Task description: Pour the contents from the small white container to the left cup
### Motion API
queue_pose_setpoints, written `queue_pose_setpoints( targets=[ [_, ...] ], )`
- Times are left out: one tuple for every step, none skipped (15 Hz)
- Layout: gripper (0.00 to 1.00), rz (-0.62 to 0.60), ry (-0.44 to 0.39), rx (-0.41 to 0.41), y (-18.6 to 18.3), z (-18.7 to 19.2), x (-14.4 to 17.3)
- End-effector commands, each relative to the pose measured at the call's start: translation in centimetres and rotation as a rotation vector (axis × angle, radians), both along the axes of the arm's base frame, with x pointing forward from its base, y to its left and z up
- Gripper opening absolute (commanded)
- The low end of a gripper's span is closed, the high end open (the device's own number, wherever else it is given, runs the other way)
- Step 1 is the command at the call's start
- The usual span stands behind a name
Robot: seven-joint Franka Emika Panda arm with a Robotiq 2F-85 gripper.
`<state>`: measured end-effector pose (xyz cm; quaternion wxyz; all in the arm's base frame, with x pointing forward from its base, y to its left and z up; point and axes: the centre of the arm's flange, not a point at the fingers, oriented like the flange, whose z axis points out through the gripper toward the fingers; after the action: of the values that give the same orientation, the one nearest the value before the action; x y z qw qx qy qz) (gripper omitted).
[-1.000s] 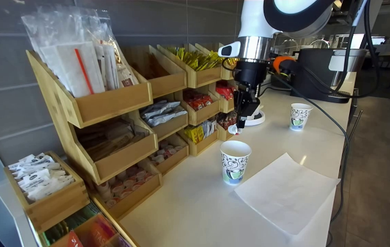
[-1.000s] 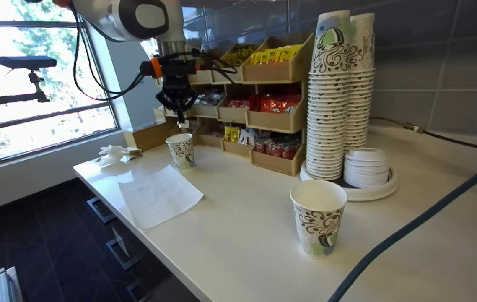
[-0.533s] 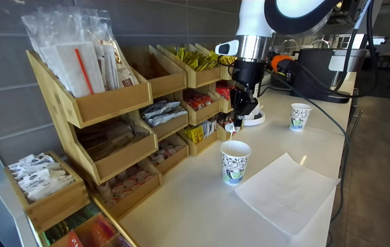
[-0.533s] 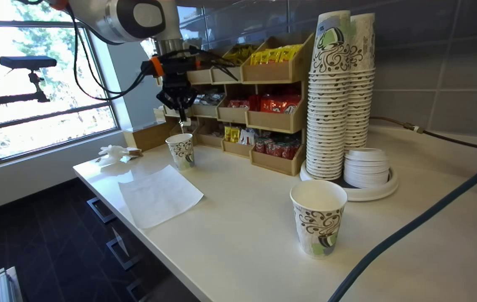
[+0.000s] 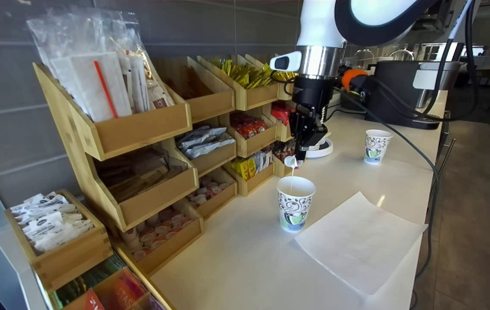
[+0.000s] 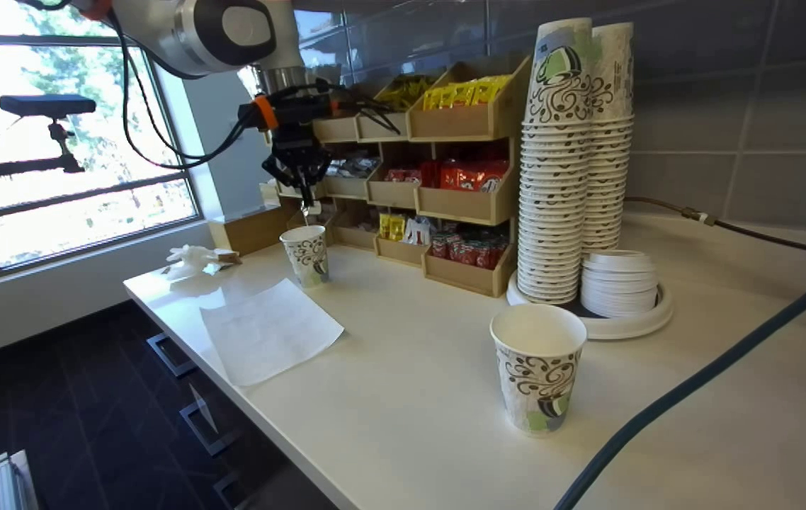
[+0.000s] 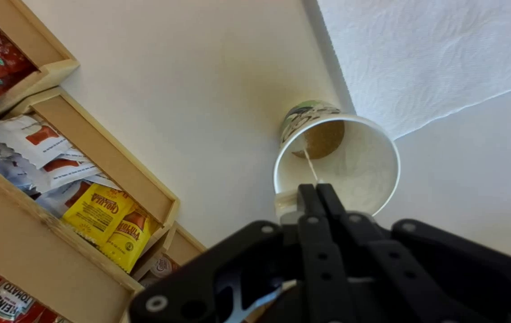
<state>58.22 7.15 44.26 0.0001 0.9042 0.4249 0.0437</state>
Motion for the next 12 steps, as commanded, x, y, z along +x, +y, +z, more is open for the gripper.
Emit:
queue_pose_setpoints(
  targets=[
    [0.01, 0.045, -0.017, -0.027, 0.68, 0.17, -1.43],
    [0.01, 0.052, -0.017, -0.030, 0.87, 0.15, -1.54],
    [0.01, 0.057, -0.016, -0.032, 0.98, 0.12, -1.65],
    [0.01, 0.061, -0.015, -0.033, 1.06, 0.12, -1.75],
    [0.01, 0.064, -0.015, -0.035, 1.16, 0.14, -1.78],
    [0.01, 0.067, -0.016, -0.036, 1.24, 0.18, -1.80],
    [0.01, 0.069, -0.018, -0.038, 1.28, 0.22, -1.81],
    [0.01, 0.072, -0.019, -0.039, 1.33, 0.27, -1.83],
    [0.01, 0.074, -0.020, -0.040, 1.35, 0.31, -1.85],
    [0.01, 0.076, -0.020, -0.041, 1.37, 0.34, -1.86],
    [0.01, 0.077, -0.020, -0.042, 1.36, 0.35, -1.86],
    [0.01, 0.078, -0.021, -0.043, 1.34, 0.37, -1.88]
  ],
)
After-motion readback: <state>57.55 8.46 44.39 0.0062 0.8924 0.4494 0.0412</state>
